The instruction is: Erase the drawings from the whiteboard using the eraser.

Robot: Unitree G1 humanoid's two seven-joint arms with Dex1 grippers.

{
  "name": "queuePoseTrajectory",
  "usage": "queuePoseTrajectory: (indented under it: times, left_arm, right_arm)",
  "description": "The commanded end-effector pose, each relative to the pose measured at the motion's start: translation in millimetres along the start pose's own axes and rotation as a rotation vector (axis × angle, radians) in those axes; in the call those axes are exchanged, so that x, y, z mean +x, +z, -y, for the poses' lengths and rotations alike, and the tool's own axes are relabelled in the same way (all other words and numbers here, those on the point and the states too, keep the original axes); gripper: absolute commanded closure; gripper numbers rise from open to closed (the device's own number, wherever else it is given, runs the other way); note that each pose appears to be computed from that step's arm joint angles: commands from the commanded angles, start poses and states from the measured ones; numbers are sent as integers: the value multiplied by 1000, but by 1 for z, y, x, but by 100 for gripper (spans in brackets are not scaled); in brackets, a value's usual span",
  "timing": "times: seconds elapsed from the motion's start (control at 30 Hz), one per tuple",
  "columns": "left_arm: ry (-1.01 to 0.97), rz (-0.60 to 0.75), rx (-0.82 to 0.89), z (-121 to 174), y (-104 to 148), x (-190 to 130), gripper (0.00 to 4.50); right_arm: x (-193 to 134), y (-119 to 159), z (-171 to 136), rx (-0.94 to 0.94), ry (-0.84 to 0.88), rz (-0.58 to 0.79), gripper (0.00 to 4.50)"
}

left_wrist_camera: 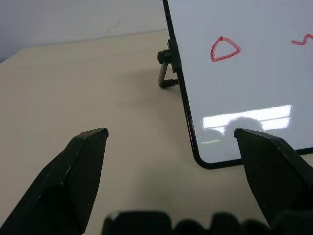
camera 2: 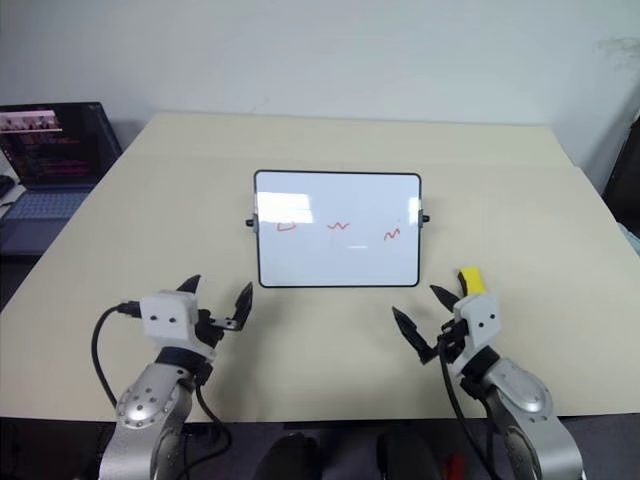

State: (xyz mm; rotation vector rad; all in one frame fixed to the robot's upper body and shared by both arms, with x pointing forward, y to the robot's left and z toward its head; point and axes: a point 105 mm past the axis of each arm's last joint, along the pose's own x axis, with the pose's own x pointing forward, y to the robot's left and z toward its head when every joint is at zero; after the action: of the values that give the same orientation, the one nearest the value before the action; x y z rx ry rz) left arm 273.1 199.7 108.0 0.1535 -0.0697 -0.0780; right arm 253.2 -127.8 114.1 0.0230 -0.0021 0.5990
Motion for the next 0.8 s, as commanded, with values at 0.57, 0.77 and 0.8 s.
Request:
queuePoseTrajectory:
  times: [0.57,0.77,0.8]
  left_arm:
    - [-126,143,110,-31,35,13,0]
    - [-527,139,16,1,76,18,0]
    - [-583,135,5,6,83,19,0]
  right_arm:
    - [23,54,-6,95,-60,165,2]
    - [12,66,20,41,-161,153,2]
    - [11,67,26,45,-184,148,2]
